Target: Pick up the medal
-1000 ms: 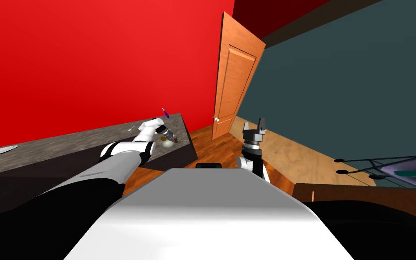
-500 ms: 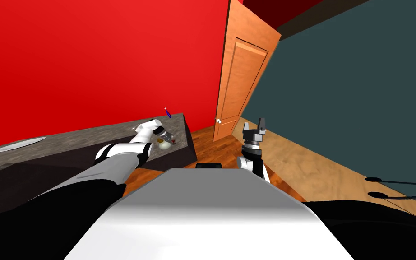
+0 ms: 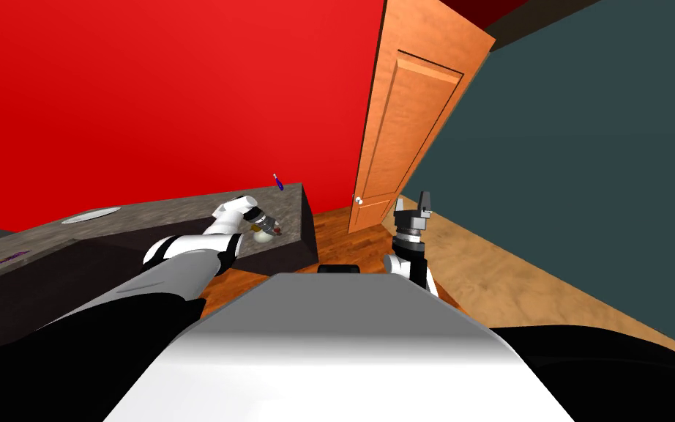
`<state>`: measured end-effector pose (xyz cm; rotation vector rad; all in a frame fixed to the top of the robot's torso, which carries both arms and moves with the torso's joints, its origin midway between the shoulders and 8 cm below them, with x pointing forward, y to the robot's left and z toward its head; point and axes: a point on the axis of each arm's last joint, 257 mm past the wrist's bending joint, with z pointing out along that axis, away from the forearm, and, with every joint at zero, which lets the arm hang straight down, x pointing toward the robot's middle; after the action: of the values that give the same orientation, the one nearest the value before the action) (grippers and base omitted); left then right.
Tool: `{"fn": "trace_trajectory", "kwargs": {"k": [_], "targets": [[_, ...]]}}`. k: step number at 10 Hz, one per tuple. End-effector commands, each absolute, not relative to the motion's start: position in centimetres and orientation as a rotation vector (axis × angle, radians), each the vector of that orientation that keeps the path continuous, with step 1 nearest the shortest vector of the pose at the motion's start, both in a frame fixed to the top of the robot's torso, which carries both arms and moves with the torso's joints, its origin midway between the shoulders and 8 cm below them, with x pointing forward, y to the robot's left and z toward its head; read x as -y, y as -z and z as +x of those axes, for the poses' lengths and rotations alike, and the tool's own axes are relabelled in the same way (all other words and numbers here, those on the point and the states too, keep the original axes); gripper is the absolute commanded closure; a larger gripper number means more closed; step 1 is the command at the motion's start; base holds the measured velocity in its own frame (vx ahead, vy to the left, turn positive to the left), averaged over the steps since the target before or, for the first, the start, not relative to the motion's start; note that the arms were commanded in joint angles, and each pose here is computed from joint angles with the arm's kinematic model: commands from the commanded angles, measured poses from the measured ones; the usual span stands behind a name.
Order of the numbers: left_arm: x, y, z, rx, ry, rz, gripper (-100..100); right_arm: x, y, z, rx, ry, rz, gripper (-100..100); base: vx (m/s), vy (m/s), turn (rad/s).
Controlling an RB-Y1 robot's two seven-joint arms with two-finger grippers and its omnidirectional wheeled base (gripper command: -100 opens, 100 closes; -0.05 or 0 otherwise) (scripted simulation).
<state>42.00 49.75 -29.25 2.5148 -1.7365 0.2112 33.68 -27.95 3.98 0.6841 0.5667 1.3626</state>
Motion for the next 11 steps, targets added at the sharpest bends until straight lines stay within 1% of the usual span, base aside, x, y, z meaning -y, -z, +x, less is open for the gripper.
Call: {"fn": "trace_trajectory", "kwargs": {"k": [1, 5, 6, 8, 9, 10, 11], "targets": [[-49.9, 29.2, 41.9, 1.776, -0.214, 2.489, -100, 27.9, -4.0, 33.7, -0.567, -1.363, 0.684, 0, 0.063, -0.054, -0.03], [-51.4, 29.6, 40.3, 1.867, -0.212, 2.415, -100, 28.0, -4.0, 33.7, -0.567, -1.362, 0.684, 0, 0.114, -0.127, 0.211], [-51.4, 29.6, 40.3, 1.877, -0.213, 2.408, -100, 27.9, -4.0, 33.7, -0.567, -1.363, 0.684, 0, 0.054, -0.076, -0.005], [-52.1, 29.8, 39.5, 1.926, -0.213, 2.366, -100, 28.0, -4.0, 33.7, -0.567, -1.362, 0.684, 0, 0.077, -0.12, 0.237], [-52.0, 29.8, 39.7, 1.906, -0.212, 2.383, -100, 27.9, -4.0, 33.7, -0.567, -1.363, 0.684, 0, 0.036, -0.055, 0.025], [-52.0, 29.8, 39.6, 1.912, -0.212, 2.378, 100, 27.9, -4.0, 33.7, -0.567, -1.363, 0.684, 0, 0.006, -0.011, -0.003], [-52.0, 29.8, 39.6, 1.911, -0.212, 2.378, 100, 27.9, -4.0, 33.7, -0.567, -1.363, 0.684, 0, 0.0, 0.0, 0.0]]}}
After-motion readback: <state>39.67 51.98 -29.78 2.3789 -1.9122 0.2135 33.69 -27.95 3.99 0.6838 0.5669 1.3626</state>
